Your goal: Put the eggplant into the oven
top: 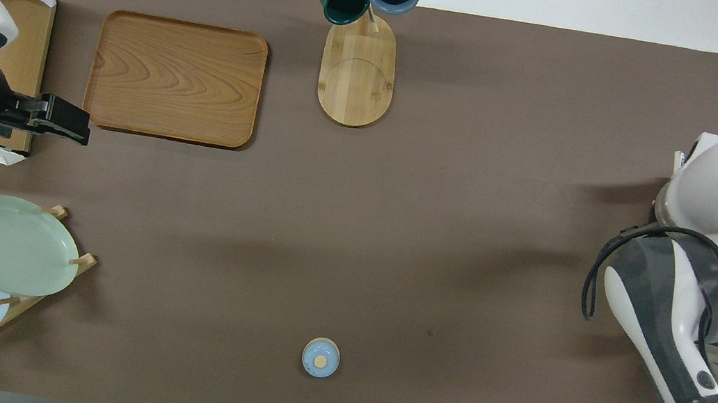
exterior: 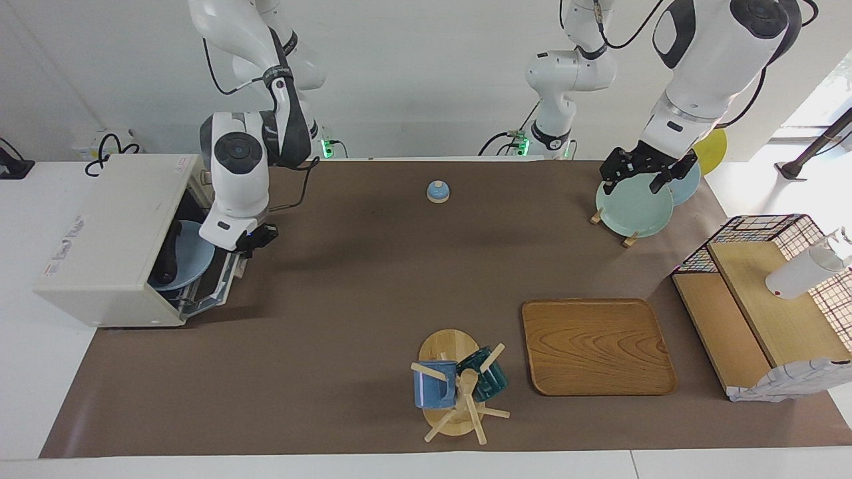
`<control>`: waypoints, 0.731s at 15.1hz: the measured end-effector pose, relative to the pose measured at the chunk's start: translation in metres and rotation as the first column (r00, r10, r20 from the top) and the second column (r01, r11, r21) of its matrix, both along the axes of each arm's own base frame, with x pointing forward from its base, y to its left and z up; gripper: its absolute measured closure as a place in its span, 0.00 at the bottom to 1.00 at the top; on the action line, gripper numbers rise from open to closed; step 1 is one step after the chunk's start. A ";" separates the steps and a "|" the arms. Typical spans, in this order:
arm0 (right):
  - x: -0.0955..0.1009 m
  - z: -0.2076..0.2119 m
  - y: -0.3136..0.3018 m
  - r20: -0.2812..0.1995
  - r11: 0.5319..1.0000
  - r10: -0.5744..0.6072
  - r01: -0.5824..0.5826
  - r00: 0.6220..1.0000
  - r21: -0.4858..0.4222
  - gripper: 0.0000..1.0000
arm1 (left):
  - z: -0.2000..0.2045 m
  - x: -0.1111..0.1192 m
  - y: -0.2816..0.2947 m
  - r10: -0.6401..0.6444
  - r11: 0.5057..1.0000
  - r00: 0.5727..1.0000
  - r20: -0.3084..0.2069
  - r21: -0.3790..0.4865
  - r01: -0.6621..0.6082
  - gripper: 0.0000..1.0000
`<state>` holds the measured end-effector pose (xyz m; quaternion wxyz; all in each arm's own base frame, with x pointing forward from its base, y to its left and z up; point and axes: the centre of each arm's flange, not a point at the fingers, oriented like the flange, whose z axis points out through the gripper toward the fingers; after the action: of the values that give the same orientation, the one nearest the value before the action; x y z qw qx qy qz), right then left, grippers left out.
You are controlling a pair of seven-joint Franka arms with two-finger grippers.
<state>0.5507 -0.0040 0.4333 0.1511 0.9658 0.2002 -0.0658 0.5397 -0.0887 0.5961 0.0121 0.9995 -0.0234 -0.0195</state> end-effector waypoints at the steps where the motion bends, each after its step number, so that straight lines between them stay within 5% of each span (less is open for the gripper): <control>1: -0.001 0.007 -0.012 0.001 1.000 0.008 -0.008 1.000 -0.001 0.99 | 0.000 0.000 0.000 0.000 1.000 1.000 0.000 0.000 0.000 0.00; 4: -0.004 0.022 -0.043 0.003 1.000 0.022 -0.022 1.000 0.000 0.96 | 0.000 0.000 0.000 0.000 1.000 1.000 0.000 0.000 0.000 0.00; 7: -0.008 0.028 -0.057 -0.010 1.000 0.004 -0.004 1.000 0.004 0.71 | 0.000 0.000 0.000 0.000 1.000 1.000 0.000 0.000 0.000 0.00; 11: -0.011 0.048 -0.051 -0.039 0.993 -0.060 0.064 0.997 0.103 0.51 | 0.000 0.000 0.000 0.000 1.000 1.000 0.000 0.000 0.000 0.00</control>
<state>0.5396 -0.0547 0.4808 0.0950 0.9768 0.1759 -0.0772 0.5397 -0.0887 0.5961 0.0121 0.9995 -0.0234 -0.0195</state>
